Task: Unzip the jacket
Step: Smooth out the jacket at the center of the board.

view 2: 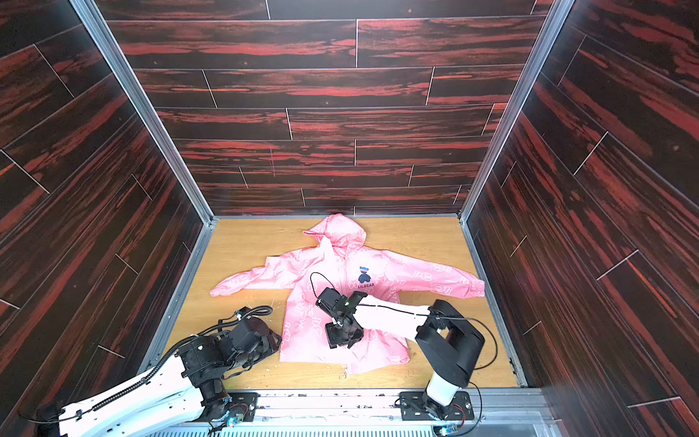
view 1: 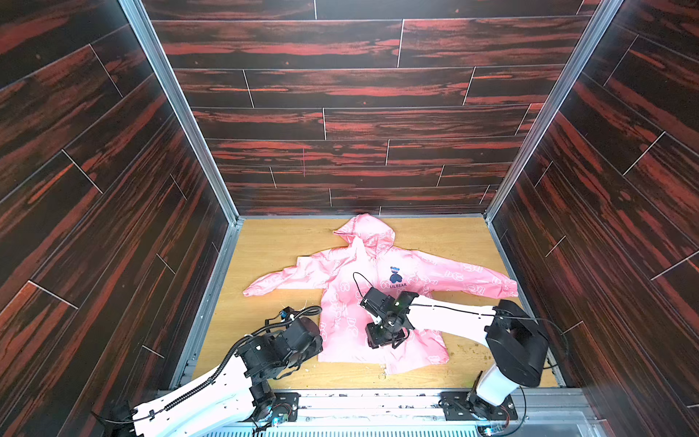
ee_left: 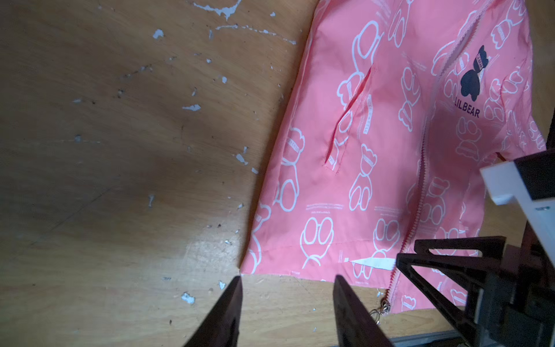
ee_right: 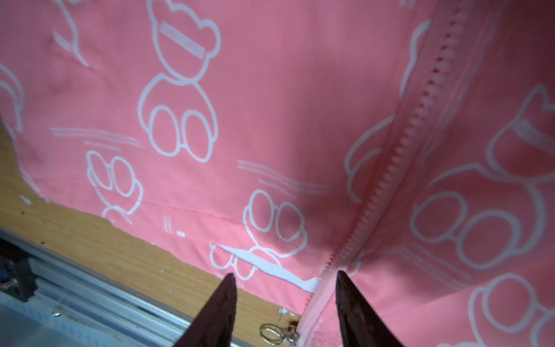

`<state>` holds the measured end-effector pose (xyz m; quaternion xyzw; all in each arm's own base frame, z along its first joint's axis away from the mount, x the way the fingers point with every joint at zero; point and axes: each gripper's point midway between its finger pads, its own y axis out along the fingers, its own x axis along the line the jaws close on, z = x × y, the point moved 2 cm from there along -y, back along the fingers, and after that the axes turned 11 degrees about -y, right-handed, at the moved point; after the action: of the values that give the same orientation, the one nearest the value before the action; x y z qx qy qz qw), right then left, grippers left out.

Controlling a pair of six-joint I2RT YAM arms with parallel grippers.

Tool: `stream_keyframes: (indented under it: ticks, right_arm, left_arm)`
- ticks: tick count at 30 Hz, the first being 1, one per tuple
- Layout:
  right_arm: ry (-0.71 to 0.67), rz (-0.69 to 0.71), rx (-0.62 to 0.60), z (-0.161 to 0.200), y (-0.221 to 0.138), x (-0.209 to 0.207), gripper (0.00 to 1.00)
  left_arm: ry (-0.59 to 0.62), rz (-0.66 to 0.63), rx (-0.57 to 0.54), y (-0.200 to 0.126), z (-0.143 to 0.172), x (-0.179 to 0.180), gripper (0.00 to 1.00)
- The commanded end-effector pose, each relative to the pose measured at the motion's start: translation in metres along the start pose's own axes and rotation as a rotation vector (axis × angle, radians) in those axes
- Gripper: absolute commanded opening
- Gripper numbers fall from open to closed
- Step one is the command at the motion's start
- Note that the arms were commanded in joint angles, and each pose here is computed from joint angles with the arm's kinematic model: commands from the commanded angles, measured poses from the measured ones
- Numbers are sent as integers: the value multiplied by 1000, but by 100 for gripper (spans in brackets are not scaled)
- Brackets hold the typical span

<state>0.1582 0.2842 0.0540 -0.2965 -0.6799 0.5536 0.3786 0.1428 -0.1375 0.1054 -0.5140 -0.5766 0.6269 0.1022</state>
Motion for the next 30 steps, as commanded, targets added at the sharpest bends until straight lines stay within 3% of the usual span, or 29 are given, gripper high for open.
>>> stream_keyframes:
  ticks: [1,14,25,30]
  right_arm:
    - [4,24,0,-2,8,0,54]
    - [-38,73,24,-12,14,1,45]
    - [0,169,76,-2,24,-16,44]
    - [-1,160,89,1,28,-15,32]
  left_arm:
    - [-19,-16,-24,1,-3,8,49]
    - [-27,-16,-9,5,1,12,47]
    - [-27,-16,-3,6,2,13,45]
    - [-24,-18,-3,7,2,14,44]
